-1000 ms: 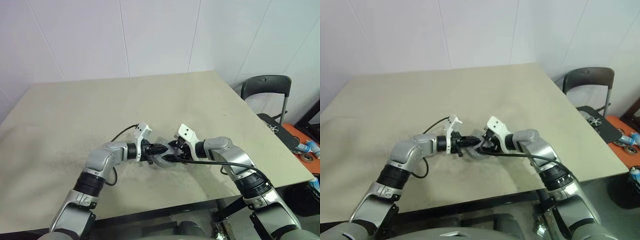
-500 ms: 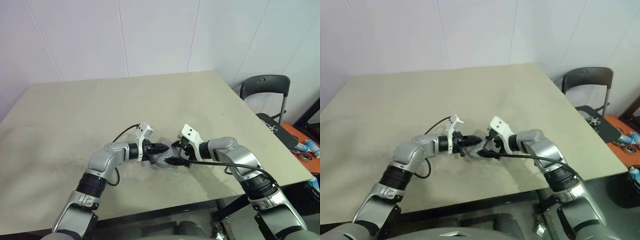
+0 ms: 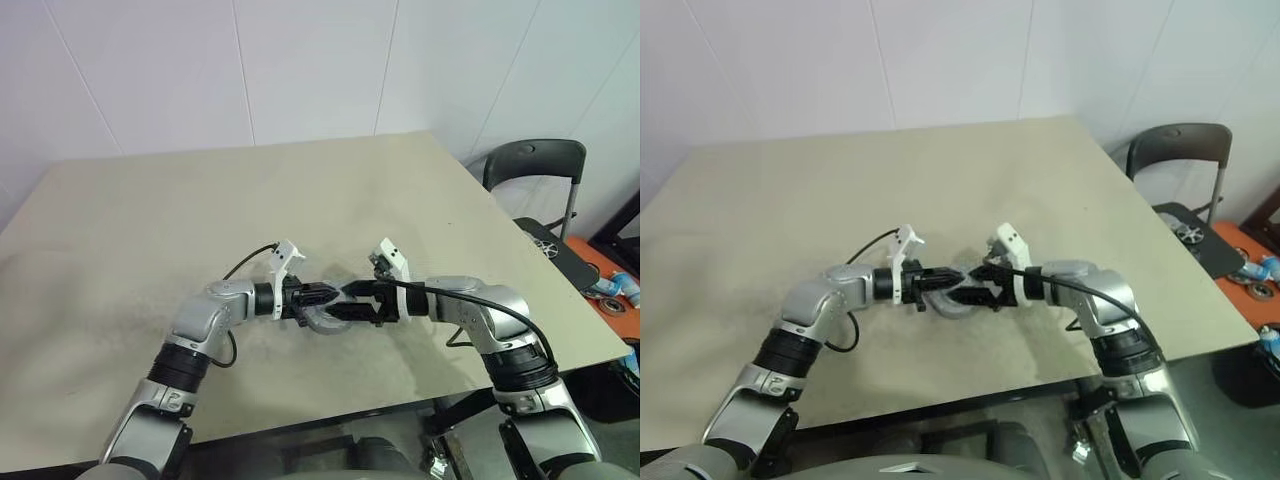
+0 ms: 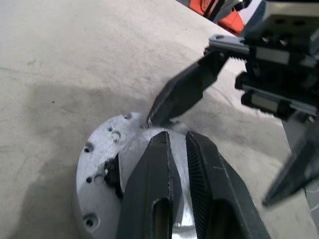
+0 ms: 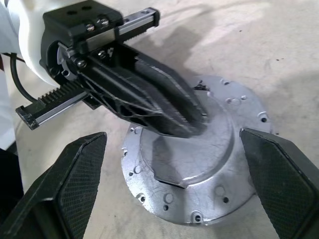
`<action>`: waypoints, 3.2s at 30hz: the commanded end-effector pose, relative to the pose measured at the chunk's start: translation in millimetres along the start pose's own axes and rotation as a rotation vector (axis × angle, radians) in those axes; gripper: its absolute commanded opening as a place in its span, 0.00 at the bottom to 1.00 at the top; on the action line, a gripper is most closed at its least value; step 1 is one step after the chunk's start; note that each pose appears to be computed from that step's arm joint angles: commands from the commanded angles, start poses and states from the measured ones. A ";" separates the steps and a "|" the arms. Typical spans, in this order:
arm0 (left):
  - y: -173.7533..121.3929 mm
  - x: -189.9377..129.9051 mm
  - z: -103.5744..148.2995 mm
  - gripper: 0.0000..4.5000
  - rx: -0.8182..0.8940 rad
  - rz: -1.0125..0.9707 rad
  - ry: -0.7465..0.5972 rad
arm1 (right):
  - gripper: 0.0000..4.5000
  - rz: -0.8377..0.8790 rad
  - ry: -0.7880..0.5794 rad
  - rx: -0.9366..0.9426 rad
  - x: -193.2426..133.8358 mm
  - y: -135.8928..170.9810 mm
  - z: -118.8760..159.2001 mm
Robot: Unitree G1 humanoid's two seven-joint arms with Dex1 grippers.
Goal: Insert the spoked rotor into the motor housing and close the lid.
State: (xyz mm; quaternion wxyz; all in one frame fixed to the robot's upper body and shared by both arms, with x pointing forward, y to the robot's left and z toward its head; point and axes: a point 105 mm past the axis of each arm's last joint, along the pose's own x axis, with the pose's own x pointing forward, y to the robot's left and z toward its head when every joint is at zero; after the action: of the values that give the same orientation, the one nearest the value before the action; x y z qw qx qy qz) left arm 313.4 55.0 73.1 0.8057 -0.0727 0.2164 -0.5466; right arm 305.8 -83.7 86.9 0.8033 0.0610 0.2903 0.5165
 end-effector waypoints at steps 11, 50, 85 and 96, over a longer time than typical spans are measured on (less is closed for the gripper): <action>13.2 -12.8 -41.5 0.13 -0.084 0.068 0.094 | 0.99 -0.032 -0.194 0.160 -33.1 -14.0 45.4; 26.5 -13.1 -68.7 0.13 -0.086 0.100 0.082 | 0.99 -0.070 -0.176 0.649 44.9 -9.2 -10.2; 23.9 -109.2 55.1 0.13 -0.285 0.298 -0.403 | 0.53 0.287 -0.415 1.001 36.7 2.3 39.6; 16.2 -151.3 60.7 0.13 -0.476 0.242 -0.666 | 0.53 0.321 -0.438 0.947 42.5 16.1 66.0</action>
State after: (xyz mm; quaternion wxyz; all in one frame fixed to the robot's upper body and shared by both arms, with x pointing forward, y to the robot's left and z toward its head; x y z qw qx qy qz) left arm 310.0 185.4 149.8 0.8559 -0.3916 0.0973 -0.3233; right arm 335.2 -35.6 96.2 0.6458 0.5694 0.3469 0.3719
